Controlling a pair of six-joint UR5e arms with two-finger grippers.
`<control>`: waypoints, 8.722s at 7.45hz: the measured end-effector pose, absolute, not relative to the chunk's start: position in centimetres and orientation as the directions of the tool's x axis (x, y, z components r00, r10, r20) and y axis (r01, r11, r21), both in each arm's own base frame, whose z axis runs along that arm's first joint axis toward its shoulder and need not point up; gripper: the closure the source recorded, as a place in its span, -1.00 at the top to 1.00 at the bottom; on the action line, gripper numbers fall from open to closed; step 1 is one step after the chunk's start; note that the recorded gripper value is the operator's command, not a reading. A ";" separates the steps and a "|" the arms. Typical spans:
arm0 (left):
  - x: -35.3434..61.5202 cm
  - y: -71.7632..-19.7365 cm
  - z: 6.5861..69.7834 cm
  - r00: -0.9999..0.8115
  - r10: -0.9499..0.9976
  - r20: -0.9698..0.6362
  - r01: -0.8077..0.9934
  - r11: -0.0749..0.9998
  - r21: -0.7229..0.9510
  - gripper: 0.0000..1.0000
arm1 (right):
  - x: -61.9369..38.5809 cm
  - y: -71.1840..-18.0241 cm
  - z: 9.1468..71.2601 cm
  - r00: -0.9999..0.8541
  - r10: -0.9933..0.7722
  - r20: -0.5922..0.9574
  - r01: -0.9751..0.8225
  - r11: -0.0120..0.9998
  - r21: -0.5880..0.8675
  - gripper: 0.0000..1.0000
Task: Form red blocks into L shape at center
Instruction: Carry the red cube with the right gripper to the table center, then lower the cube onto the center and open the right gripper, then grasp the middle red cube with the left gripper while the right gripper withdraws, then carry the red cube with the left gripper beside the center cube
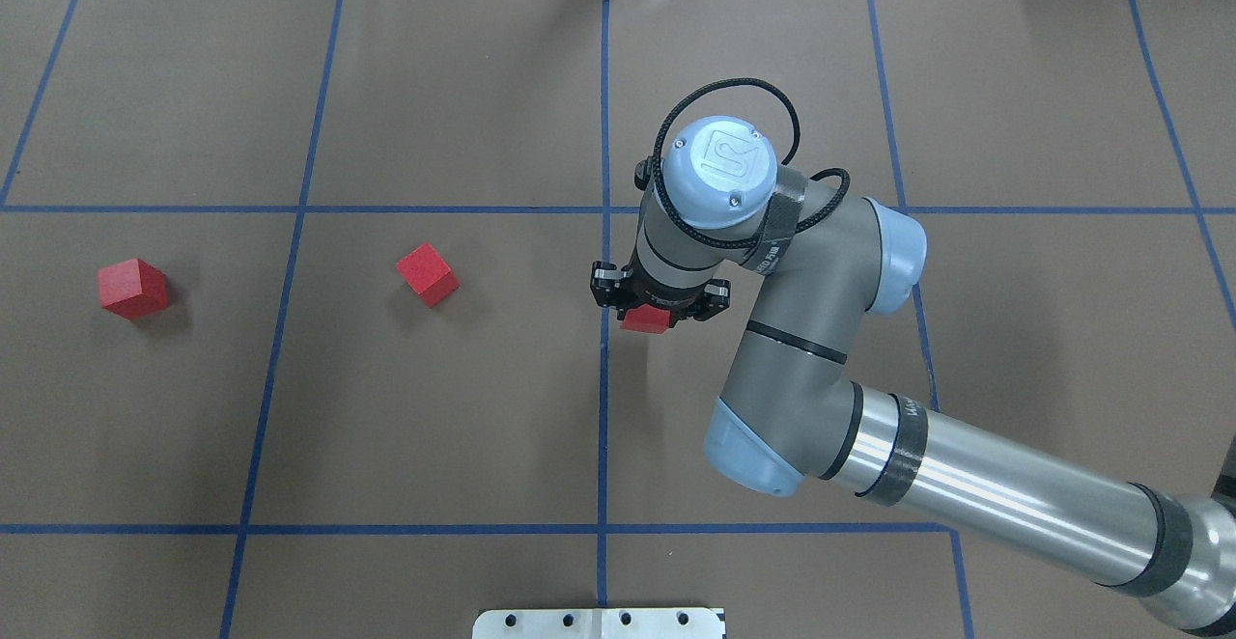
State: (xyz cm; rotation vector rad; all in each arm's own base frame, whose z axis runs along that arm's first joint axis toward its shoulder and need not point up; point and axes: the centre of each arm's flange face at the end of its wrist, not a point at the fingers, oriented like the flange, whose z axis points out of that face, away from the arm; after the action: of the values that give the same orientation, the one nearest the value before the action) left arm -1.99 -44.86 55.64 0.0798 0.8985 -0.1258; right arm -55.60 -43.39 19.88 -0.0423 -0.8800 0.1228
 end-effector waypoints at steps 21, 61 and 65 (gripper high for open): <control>-2.0 -44.9 54.8 0.612 -0.078 -0.787 0.151 0.988 0.020 1.00 | -62.0 -42.3 19.1 0.675 0.092 0.732 -0.038 0.995 -0.091 0.98; 49.8 -51.0 31.3 0.556 -0.544 -0.629 0.411 0.837 -0.362 -1.00 | -36.8 -48.0 25.7 0.687 0.031 0.726 -0.026 1.000 -0.018 1.00; 51.6 -51.2 24.3 0.612 -0.202 -0.764 0.195 0.975 -0.102 -1.00 | -36.5 -47.9 26.5 0.693 0.035 0.720 -0.028 0.999 -0.022 1.00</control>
State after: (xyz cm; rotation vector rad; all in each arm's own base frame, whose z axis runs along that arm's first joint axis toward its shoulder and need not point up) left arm 51.56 -51.17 24.30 -0.0089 0.8824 -0.2293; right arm -36.46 -47.89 26.52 -0.0091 -0.8045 0.0355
